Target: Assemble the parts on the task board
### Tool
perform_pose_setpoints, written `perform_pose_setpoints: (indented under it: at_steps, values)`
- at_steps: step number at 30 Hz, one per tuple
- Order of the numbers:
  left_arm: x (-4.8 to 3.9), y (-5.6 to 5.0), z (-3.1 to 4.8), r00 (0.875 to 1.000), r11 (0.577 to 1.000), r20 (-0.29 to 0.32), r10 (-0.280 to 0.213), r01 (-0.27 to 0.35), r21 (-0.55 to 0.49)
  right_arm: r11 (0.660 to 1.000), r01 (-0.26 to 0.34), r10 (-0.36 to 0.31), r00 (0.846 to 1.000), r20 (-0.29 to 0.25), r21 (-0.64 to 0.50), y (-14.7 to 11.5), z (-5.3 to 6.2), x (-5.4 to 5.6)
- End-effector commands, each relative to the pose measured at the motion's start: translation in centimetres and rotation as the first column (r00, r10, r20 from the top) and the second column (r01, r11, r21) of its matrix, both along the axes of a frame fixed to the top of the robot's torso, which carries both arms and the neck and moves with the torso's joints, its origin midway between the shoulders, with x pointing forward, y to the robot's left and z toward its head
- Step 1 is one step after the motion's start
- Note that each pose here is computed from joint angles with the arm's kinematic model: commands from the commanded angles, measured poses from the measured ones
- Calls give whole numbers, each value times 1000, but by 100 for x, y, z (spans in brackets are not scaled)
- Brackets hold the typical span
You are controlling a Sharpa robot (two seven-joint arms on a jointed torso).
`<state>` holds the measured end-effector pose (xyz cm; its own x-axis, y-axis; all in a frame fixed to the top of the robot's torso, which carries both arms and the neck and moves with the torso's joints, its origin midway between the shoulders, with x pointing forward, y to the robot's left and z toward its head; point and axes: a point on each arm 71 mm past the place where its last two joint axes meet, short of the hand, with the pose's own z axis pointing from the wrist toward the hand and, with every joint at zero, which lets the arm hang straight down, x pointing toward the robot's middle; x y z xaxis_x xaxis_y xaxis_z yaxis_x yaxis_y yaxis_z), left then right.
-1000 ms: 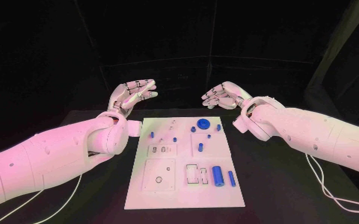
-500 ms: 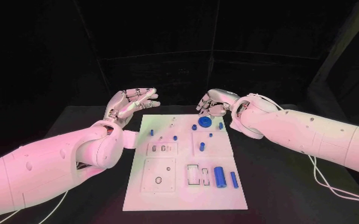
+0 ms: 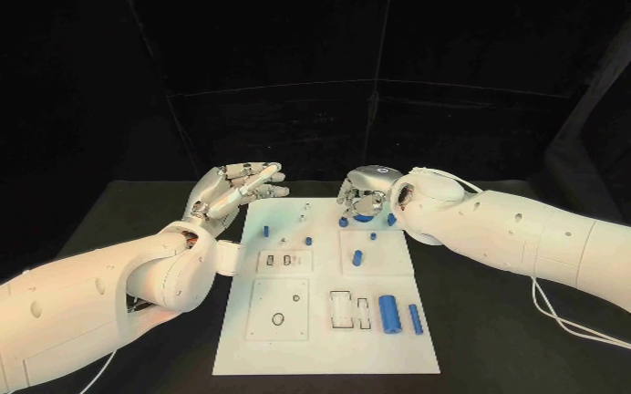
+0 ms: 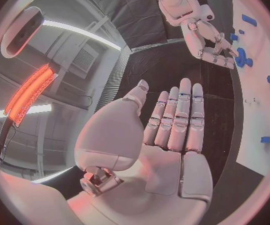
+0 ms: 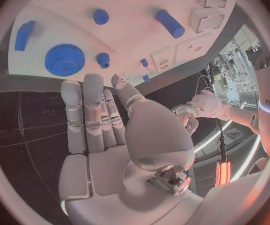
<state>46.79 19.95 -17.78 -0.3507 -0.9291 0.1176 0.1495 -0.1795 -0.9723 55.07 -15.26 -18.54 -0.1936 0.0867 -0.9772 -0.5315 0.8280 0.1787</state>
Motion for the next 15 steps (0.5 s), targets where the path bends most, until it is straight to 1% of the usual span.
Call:
perform_pose_setpoints:
  at_steps: [1, 7, 15]
  values:
    - [-9, -6, 31, 999, 1000, 23, -22, 22, -15, 998, -4, 3, 1000, -11, -70, 16, -17, 8]
    - [-4, 19, 28, 1000, 1000, 19, -15, 15, -17, 996, -11, 9, 999, -31, -90, 47, -40, 12]
    - [-7, 25, 29, 1000, 1000, 14, -14, 15, -19, 993, -16, 10, 999, -52, -113, 72, -68, 27]
